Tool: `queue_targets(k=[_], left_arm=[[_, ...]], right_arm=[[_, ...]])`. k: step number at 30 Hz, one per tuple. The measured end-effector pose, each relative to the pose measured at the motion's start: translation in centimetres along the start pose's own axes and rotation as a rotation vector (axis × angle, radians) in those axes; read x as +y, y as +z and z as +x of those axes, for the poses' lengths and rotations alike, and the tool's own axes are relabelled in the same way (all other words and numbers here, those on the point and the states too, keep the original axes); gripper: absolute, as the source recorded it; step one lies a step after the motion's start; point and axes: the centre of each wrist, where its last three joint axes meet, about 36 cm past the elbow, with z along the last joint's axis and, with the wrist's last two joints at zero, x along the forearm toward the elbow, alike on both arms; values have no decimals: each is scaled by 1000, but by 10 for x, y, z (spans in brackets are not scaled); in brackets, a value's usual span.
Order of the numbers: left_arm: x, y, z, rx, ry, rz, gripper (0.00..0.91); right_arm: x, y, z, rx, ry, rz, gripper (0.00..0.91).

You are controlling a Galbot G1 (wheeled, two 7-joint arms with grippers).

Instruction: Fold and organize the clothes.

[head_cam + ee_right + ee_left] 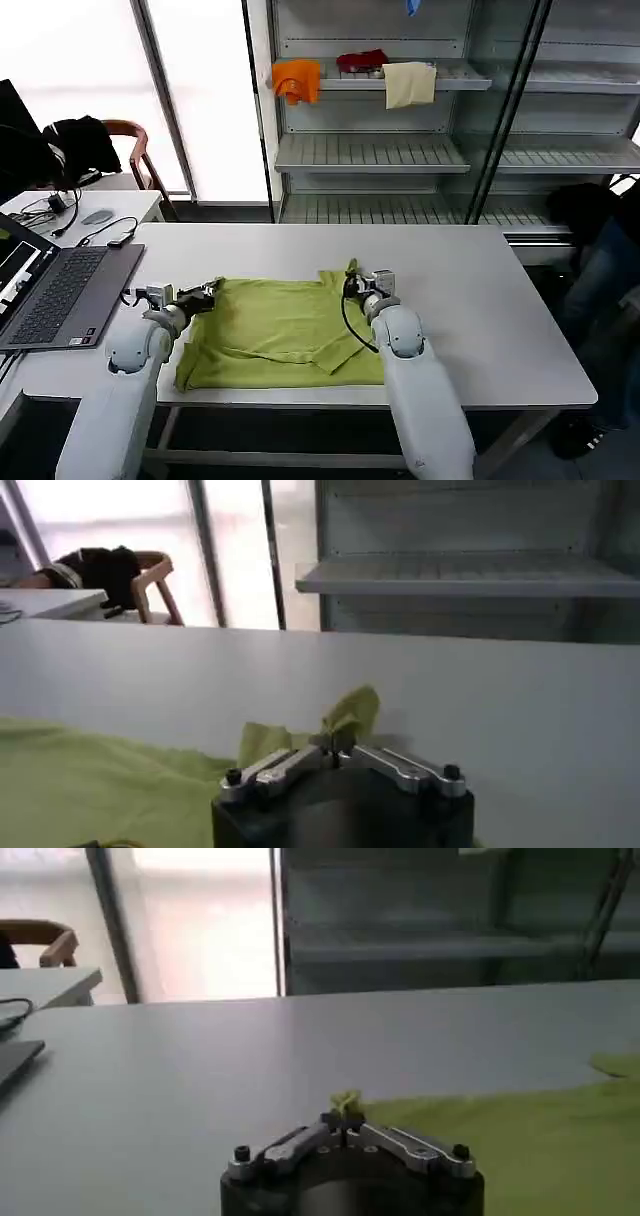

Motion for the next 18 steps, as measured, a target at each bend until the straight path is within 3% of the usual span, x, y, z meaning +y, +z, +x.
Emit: queue_targets(k=[18], left_arm=[[-1, 12, 53, -66, 66, 20, 10]], right_arm=[[-34, 23, 65, -29, 42, 45, 0]])
